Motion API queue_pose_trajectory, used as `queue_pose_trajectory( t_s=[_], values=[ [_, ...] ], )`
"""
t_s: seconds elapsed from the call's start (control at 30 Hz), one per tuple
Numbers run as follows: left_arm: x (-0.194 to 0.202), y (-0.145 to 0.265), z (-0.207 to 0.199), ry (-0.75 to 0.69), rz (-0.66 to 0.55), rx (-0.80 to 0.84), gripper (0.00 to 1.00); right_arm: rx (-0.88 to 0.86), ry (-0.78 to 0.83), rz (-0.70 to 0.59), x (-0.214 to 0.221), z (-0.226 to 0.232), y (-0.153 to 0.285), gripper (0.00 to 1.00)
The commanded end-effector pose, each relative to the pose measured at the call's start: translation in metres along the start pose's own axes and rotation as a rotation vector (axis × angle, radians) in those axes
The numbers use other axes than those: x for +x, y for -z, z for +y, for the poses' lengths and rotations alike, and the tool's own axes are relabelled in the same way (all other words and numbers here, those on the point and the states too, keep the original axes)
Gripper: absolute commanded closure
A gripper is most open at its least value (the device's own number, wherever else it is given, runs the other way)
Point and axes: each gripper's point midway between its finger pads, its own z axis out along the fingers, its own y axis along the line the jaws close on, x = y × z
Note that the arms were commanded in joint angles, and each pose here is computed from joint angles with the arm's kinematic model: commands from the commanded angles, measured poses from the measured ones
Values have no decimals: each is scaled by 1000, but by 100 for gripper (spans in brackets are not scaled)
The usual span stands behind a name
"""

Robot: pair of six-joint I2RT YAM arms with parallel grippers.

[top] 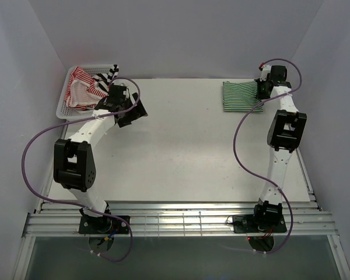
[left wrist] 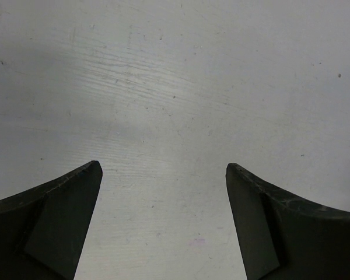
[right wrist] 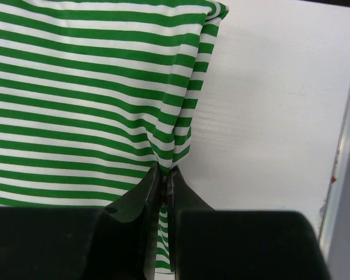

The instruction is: Fold and stack the tank tops

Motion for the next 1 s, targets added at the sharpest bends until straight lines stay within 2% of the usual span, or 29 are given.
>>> queue_pose_trajectory(
  t_s=[0.0, 0.23, 0.33, 0.37, 0.43, 0.47, 0.67, 0.7, 0.73, 0.9, 0.97],
  values=[
    [-15, 2, -1, -24, -33, -2, 2, 104, 82, -100, -34, -36, 8, 92],
    [-18, -2, -3, -38, -29, -5, 2, 176, 131, -176, -51, -62, 3, 92],
    [-19, -6, -3, -42, -26, -7, 2, 182, 159, -197, -55, -65, 1, 87],
    [-21, -7, -4, -42, -26, -7, 2, 186, 159, -198, -55, -65, 1, 83],
    [-22, -8, -5, -42, -27, -7, 2, 193, 159, -202, -57, -67, 2, 68],
    [-25, -8, -7, -43, -33, -1, 2, 200, 157, -196, -55, -67, 1, 54],
    [-48, 5, -19, -70, -88, 19, 2, 242, 114, -251, -79, -68, 34, 20],
    [-55, 10, -22, -76, -112, 17, 2, 243, 110, -271, -88, -66, 49, 6],
    [-59, 14, -23, -82, -126, 14, 2, 241, 106, -290, -94, -63, 56, 10],
    [-88, 41, -16, -76, -226, -28, 2, 209, 119, -338, -120, -21, 100, 10],
    [-103, 51, -5, -53, -257, -45, 2, 187, 111, -315, -111, 3, 101, 10]
  ],
)
